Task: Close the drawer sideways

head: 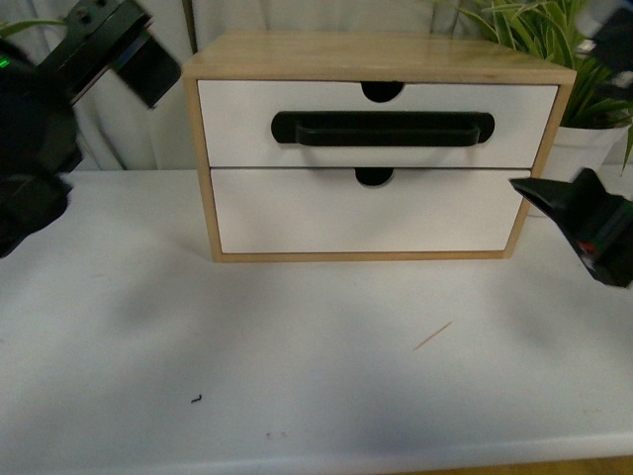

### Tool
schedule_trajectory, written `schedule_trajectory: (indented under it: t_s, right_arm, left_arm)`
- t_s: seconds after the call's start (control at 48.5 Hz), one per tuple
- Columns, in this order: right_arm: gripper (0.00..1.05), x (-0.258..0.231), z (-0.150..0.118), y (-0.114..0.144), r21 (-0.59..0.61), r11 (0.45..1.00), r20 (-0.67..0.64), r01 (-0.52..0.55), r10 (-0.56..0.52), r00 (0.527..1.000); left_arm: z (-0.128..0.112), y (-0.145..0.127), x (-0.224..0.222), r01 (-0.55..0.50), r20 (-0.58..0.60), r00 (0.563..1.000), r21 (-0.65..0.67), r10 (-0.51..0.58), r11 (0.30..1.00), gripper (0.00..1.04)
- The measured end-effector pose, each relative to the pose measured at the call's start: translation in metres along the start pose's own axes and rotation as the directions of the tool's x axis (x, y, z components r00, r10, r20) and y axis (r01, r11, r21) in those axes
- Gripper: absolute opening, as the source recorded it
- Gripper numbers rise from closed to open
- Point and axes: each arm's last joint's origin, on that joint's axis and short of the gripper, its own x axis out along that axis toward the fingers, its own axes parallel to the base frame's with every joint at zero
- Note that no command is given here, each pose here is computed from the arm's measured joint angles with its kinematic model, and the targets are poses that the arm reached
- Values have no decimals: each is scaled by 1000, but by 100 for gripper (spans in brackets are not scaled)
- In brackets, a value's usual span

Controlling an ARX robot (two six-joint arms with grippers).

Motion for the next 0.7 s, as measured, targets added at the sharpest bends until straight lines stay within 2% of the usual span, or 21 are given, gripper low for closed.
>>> schedule_trajectory:
  t_s: [0.103, 0.186, 0.433, 0.619, 0.701]
  right_arm:
    - [96, -29, -7, 2, 50, 998, -3, 33, -33, 999]
    - [96, -61, -16, 7, 99, 993, -7, 67, -66, 998]
    - [96, -138, -41, 29, 204, 964, -3, 172, -175, 985]
    - [96, -160, -51, 43, 268, 939, -51, 217, -211, 976]
    - [96, -162, -50, 43, 275, 935, -44, 224, -220, 974]
  left_arm:
    - [1, 20, -16, -45, 27, 999, 28, 45, 999, 99]
    - [-1, 47, -39, -117, 75, 991, 81, 111, 990, 99]
    - [-17, 113, -104, -300, 113, 952, 153, 285, 941, 99]
    - [-18, 128, -133, -408, 231, 904, 213, 360, 888, 99]
    - [-18, 129, -137, -412, 241, 901, 219, 361, 884, 99]
